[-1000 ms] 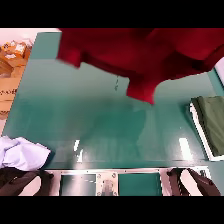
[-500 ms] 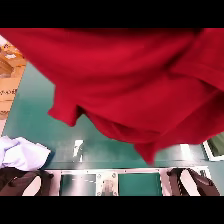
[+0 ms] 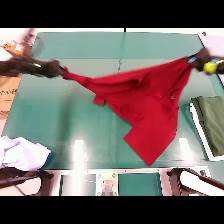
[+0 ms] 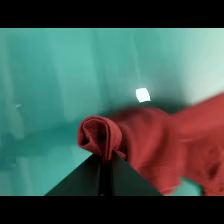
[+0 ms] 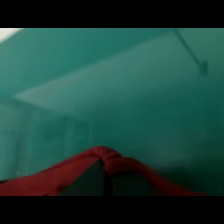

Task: Fold the shirts.

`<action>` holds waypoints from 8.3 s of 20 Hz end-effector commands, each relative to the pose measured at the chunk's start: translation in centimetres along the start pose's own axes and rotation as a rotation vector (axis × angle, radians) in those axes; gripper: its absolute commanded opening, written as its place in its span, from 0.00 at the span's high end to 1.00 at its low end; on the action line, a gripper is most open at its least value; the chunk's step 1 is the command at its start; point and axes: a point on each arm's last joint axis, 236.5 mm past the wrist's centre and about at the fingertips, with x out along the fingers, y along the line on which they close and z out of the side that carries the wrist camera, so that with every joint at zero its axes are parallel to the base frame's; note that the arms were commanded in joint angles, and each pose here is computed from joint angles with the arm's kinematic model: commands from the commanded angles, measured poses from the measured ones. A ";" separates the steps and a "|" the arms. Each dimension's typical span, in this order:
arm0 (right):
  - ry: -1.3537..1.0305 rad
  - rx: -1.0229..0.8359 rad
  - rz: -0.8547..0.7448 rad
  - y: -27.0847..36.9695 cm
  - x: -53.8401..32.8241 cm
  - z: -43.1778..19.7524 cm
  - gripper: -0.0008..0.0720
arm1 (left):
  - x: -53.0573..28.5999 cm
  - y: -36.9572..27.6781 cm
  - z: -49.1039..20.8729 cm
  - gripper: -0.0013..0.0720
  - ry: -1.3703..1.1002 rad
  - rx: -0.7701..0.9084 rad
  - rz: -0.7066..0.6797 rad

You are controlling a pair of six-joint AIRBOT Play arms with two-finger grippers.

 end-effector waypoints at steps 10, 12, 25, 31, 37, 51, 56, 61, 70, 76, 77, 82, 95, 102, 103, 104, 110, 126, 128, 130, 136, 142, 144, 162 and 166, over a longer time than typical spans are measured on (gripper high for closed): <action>0.198 0.262 -0.060 -13.4 2.1 -1.1 0.84 | 5.4 5.0 4.4 0.06 -0.037 -0.074 -0.030; 0.219 0.331 -0.069 -15.2 -0.8 -2.5 0.96 | 3.9 5.8 3.4 0.06 0.020 -0.096 -0.052; 0.513 0.721 -0.434 -20.2 -7.0 -27.2 0.43 | 9.1 -3.8 -3.3 0.06 0.247 0.138 -0.126; 0.512 0.650 -0.300 -18.1 -2.7 -27.0 0.95 | 12.6 -3.5 -8.1 0.06 0.336 0.067 -0.124; 0.482 0.571 -0.282 -18.2 -2.3 -25.1 0.96 | 19.5 -7.0 -11.0 0.06 0.251 0.069 -0.111; 0.436 0.557 -0.272 -18.3 -1.8 -24.0 0.96 | 20.7 -6.7 -8.7 0.95 0.150 0.020 -0.076; 0.414 0.480 -0.139 -13.8 -2.8 -18.2 0.96 | 8.9 -1.8 -7.0 0.95 0.273 0.231 0.167; 0.086 0.207 0.106 -0.5 -9.3 -5.3 0.96 | -9.1 -5.3 0.6 0.95 -0.059 0.339 0.263; -0.753 -0.425 0.203 26.7 -35.5 4.7 0.96 | -49.1 -22.6 3.2 0.95 -0.998 0.602 0.378; -0.786 -0.442 0.178 26.9 -36.3 5.9 0.96 | -50.4 -21.3 2.8 0.95 -0.986 0.583 0.457; -0.758 -0.415 0.171 25.7 -35.1 6.5 0.96 | -47.9 -20.1 3.6 0.95 -0.915 0.572 0.466; -0.497 -0.210 0.142 15.7 -23.5 8.1 0.96 | -30.7 -13.0 7.7 0.95 -0.515 0.500 0.453; 0.073 0.290 -0.077 -15.0 11.3 -0.8 0.96 | 11.5 6.2 2.5 0.95 0.110 0.264 0.298; 0.178 0.276 -0.094 -18.4 10.0 -2.9 0.96 | 12.0 7.2 -2.7 0.95 0.305 0.154 0.298; 0.198 0.269 -0.102 -18.8 9.5 -3.3 0.97 | 12.0 6.9 -3.7 0.95 0.343 0.128 0.283; 0.221 0.262 -0.112 -19.2 9.2 -3.8 0.97 | 12.1 6.6 -4.4 0.95 0.361 0.093 0.269; 0.255 0.240 -0.132 -19.6 9.0 -4.7 0.96 | 11.8 5.4 -6.7 0.94 0.439 -0.026 0.232; 0.373 0.409 -0.257 -21.2 -4.6 -7.0 0.97 | -0.1 3.6 -8.8 0.95 0.610 -0.116 0.196; 0.353 0.457 -0.368 -21.5 -7.4 -9.0 0.97 | -0.9 2.6 -10.7 0.95 0.608 -0.112 0.194; 0.355 0.495 -0.484 -21.8 -10.4 -11.6 0.97 | -1.7 1.7 -13.6 0.95 0.594 -0.084 0.197; 0.468 0.613 -0.597 -20.2 -13.6 -21.8 0.31 | -2.0 -0.3 -23.1 0.00 0.447 -0.215 0.207; 0.513 0.749 -0.503 -19.4 -10.5 -27.9 0.31 | 3.7 -3.4 -28.4 0.06 0.308 -0.459 0.097; 0.501 0.745 -0.507 -19.8 -10.3 -28.2 0.31 | 4.9 -4.2 -28.7 0.06 0.251 -0.457 0.087; 0.638 0.681 -0.434 -15.9 -9.0 -29.9 0.31 | 5.4 3.8 -24.2 0.95 0.058 -0.436 0.234; 0.690 0.688 -0.452 -15.9 -9.7 -31.4 0.31 | 5.4 4.0 -24.1 0.94 0.058 -0.413 0.237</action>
